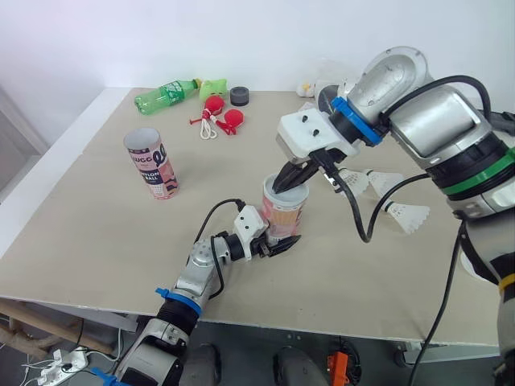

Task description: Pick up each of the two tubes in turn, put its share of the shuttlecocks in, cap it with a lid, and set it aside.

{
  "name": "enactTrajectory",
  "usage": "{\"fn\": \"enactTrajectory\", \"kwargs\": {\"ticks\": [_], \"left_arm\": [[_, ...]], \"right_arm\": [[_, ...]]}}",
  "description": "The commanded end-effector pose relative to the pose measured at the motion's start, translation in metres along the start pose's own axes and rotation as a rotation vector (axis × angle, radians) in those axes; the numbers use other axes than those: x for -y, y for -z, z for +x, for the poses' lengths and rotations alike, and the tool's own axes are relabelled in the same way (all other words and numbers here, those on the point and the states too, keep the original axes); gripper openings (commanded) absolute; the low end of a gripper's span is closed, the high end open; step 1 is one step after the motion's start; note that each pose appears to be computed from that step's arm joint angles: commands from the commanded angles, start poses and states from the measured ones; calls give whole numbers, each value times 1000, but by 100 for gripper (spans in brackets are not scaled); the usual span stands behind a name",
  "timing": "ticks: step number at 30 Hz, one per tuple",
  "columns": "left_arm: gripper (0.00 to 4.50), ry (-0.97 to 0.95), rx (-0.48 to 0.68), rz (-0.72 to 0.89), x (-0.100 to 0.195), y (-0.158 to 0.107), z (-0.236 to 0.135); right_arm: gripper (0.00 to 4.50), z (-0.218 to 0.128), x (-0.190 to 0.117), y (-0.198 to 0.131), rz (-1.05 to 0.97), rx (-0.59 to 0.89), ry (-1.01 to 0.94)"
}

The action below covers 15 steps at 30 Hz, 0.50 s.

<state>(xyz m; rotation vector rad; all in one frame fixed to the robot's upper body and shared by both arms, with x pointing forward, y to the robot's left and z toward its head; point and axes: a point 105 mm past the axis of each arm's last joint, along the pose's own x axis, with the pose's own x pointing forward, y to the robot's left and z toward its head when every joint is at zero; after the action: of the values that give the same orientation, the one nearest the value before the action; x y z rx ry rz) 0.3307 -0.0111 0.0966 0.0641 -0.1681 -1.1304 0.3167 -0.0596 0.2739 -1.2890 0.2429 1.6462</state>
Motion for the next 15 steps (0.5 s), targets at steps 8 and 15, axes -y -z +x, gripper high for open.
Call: {"fn": "enactTrajectory", "kwargs": {"ticks": [8, 15], "left_arm": [[313, -16, -52, -55, 4, 20, -4], [313, -17, -54, -56, 4, 20, -5]], "right_arm": [[4, 24, -15, 21, -7, -94, -94], [4, 32, -22, 32, -20, -130, -115]]}}
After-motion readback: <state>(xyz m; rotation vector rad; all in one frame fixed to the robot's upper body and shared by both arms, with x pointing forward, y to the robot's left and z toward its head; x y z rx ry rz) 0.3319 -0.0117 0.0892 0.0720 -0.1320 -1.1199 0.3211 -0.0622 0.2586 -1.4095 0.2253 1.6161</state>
